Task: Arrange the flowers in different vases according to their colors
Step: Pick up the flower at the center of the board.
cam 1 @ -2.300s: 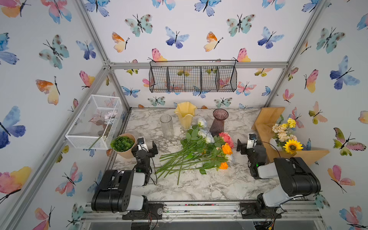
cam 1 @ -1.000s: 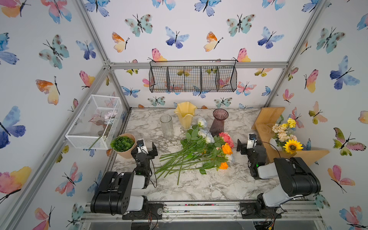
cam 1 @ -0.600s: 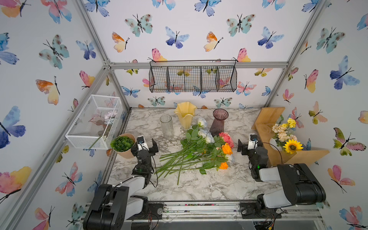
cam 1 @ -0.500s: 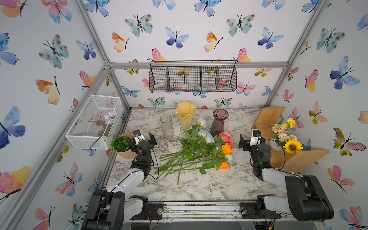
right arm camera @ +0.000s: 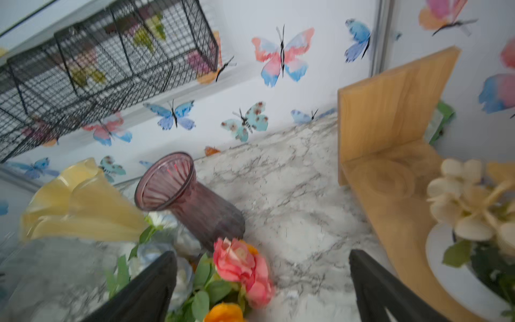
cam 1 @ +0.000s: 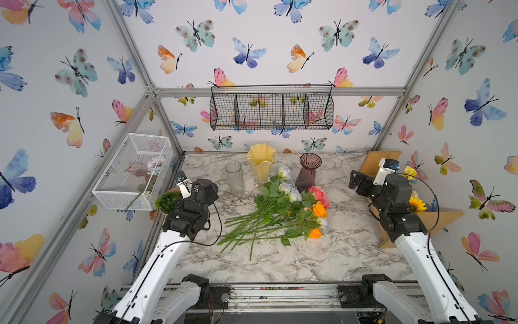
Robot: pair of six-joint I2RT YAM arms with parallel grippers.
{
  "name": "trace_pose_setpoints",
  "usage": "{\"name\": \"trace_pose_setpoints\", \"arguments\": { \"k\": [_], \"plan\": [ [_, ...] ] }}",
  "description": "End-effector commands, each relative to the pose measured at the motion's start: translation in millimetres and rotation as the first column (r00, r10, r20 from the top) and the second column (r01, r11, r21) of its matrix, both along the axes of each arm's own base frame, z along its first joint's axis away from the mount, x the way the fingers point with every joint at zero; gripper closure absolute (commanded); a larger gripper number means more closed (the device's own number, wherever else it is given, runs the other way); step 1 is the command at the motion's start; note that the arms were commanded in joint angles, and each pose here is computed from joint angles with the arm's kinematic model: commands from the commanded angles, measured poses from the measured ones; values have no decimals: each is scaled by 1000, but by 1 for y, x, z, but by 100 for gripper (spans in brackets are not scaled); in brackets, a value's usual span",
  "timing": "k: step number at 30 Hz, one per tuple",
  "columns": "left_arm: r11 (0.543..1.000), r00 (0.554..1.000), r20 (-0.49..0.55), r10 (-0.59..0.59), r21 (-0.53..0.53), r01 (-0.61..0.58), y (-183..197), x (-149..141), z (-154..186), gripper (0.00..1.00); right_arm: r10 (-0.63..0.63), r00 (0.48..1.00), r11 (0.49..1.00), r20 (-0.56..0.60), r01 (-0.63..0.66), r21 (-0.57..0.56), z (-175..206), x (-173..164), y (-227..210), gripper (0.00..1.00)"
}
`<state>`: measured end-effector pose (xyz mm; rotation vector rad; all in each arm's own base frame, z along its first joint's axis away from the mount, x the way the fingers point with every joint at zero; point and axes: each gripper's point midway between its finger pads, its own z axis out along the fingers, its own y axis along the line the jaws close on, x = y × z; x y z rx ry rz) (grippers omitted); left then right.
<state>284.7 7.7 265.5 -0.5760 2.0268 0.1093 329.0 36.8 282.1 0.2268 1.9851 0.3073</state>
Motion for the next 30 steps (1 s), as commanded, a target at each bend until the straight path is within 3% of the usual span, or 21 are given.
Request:
{"name": "trace_pose_setpoints", "arguments": {
  "k": [1, 5, 8, 14, 17, 23, 27, 30],
  "plan": [
    [989, 989, -43, -140, -46, 138, -13, -31, 6, 1, 171, 961, 981, -218, -146, 126, -36, -55, 30, 2],
    [970, 974, 32, -226, -87, 228, -24, -45, 31, 1, 225, 952, 960, -205, -181, 215, -42, -80, 41, 2],
    [952, 958, 19, -287, -106, 287, -35, -45, 28, 1, 182, 947, 967, -264, -124, 221, -68, -86, 35, 1],
    [814, 836, -51, -546, -268, 515, -93, -51, 0, 1, 345, 865, 899, -364, -192, 394, -83, -91, 68, 1],
    [794, 812, -93, -577, -299, 530, -112, -57, -18, 2, 416, 828, 848, -376, -205, 488, -88, -92, 83, 5],
    [745, 721, -187, -667, -186, 641, -174, -69, -45, 9, 463, 813, 798, -354, -208, 566, -98, -90, 94, 19],
    [689, 632, -304, -713, -137, 712, -222, -64, -77, 14, 453, 813, 810, -366, -204, 550, -99, -84, 92, 23],
    [660, 592, -343, -729, -122, 741, -248, -48, -96, 21, 442, 814, 827, -378, -206, 523, -97, -78, 90, 25]
  ]
}}
